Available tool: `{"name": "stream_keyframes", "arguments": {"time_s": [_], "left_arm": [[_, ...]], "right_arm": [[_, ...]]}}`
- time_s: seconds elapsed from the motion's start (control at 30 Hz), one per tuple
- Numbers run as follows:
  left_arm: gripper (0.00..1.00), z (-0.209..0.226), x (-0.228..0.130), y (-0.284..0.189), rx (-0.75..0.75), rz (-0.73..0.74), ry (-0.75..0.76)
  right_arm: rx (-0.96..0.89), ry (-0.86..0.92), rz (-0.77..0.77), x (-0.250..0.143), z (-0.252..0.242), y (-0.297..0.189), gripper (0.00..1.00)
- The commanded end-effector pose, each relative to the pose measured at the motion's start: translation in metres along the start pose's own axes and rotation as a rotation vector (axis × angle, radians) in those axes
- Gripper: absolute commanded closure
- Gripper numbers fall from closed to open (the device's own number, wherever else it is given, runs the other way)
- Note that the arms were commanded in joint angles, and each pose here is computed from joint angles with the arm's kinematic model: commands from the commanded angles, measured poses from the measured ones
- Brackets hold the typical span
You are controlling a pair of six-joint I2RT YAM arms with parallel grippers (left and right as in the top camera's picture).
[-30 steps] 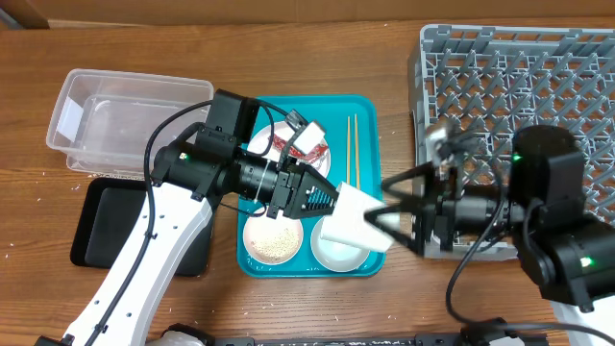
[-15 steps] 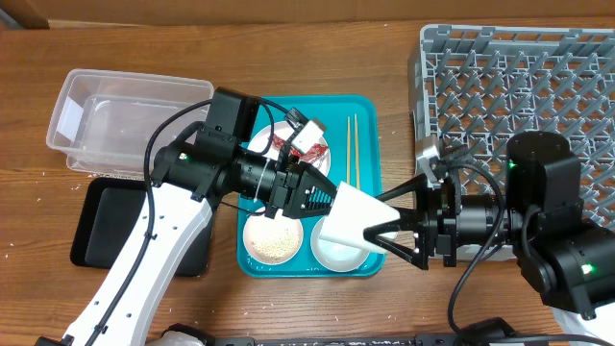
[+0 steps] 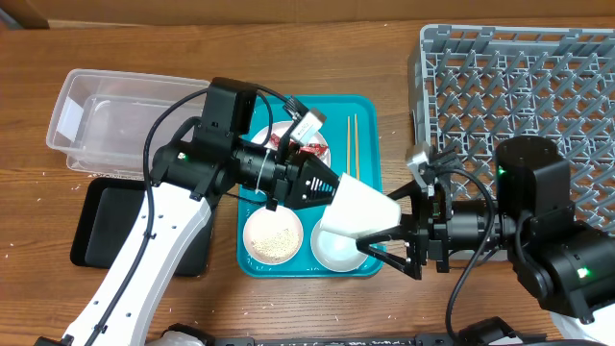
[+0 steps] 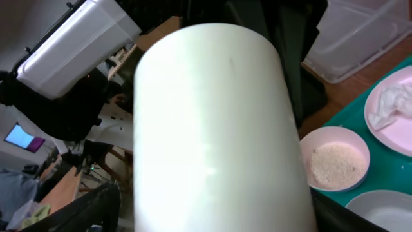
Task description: Sort waste into correct bins and load items into the dishwasher
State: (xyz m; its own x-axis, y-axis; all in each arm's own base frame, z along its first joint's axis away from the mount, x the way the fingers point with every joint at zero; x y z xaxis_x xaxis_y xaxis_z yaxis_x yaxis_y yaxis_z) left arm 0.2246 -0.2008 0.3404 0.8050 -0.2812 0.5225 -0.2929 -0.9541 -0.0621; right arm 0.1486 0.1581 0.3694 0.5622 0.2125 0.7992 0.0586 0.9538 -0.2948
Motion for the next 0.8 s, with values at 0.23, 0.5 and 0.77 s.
{"name": "stream_keyframes", "arguments": {"time_s": [0.23, 0.5, 0.77], "left_arm": [[0.96, -0.006, 0.001, -0.003, -0.016, -0.005, -0.037], [0.52, -0.006, 0.002, -0.003, -0.013, -0.006, -0.036], [0.00, 0.019, 0.005, -0.017, 0.193, -0.078, -0.157]], "right_arm": [[-0.035, -0.059, -0.034, 0.009, 0.002, -0.003, 0.23], [-0.050, -0.041, -0.027, 0.008, 0.001, -0.003, 0.48], [-0.289, 0.075, -0.047, 0.002, -0.018, -0.022, 0.49]]}}
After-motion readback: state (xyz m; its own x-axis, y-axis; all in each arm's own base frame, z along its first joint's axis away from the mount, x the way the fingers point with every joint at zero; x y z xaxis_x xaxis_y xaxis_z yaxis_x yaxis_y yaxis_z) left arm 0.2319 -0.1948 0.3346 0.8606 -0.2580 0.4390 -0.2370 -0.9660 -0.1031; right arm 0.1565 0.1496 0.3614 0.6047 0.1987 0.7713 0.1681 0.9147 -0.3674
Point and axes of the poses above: each gripper's point midway between its finger pads, its own y axis out along the fingers, its own z axis along the line the jaws close on, x = y × z, the point moved 6 cm from there along -y, back along the fingers, and after that the axes turned 9 degrees about -y, right-handed, at the moved point
